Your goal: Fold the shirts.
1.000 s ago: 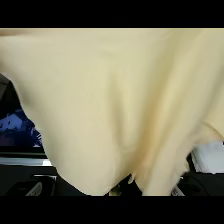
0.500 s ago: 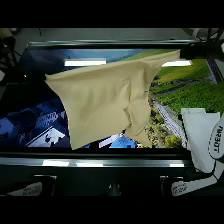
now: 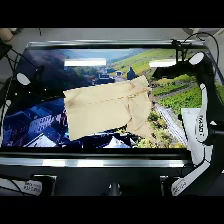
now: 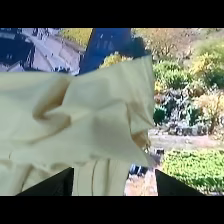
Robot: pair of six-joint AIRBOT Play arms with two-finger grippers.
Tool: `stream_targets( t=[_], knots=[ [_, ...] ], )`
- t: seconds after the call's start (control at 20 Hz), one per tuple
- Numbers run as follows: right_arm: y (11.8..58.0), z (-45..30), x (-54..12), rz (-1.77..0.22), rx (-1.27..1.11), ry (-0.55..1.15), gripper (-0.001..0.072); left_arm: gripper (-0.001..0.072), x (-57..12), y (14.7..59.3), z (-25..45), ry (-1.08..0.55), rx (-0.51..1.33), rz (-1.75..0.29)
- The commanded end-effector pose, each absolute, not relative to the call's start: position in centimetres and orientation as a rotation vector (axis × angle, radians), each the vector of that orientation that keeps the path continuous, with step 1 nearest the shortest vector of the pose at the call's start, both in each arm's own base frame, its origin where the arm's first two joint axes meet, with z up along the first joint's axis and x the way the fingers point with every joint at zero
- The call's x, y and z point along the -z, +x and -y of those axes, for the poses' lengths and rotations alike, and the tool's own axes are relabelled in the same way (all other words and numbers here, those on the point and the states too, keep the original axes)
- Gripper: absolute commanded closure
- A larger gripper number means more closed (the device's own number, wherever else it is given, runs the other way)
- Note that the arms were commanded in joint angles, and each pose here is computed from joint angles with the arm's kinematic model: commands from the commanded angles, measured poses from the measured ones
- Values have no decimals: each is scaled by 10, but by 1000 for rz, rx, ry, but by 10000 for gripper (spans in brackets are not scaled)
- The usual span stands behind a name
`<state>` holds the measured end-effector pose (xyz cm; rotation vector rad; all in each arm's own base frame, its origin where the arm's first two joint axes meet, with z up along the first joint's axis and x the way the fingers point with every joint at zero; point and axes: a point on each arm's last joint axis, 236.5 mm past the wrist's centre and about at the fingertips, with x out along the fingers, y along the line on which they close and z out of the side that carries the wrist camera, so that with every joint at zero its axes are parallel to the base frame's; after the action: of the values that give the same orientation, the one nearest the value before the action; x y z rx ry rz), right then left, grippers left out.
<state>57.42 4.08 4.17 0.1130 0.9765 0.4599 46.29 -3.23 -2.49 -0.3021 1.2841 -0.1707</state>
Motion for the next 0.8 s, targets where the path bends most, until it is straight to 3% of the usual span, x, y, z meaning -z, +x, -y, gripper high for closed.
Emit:
stream_targets(
  t=[0.0, 0.15, 0.4, 0.5, 0.7, 0.75],
  knots=[
    [497, 1, -29, -1253, -540, -5, 166, 54, 27, 398, 16, -350, 196, -1552],
    [417, 8, 7, -1550, -675, 56, 167, 59, 48, 339, 21, -400, 196, -1644],
    [395, -30, 59, -1597, -724, 107, 176, 59, 93, 262, 82, -626, 311, -1662],
    [400, -39, 70, -1580, -713, 92, 152, 116, 104, 251, 91, -680, 308, -1671],
    [406, -46, 85, -1553, -680, 111, 132, 119, 112, 259, 99, -657, 294, -1632],
    [406, -47, 89, -1549, -673, 120, 82, 126, 113, 265, 102, -643, 289, -1605]
  ],
)
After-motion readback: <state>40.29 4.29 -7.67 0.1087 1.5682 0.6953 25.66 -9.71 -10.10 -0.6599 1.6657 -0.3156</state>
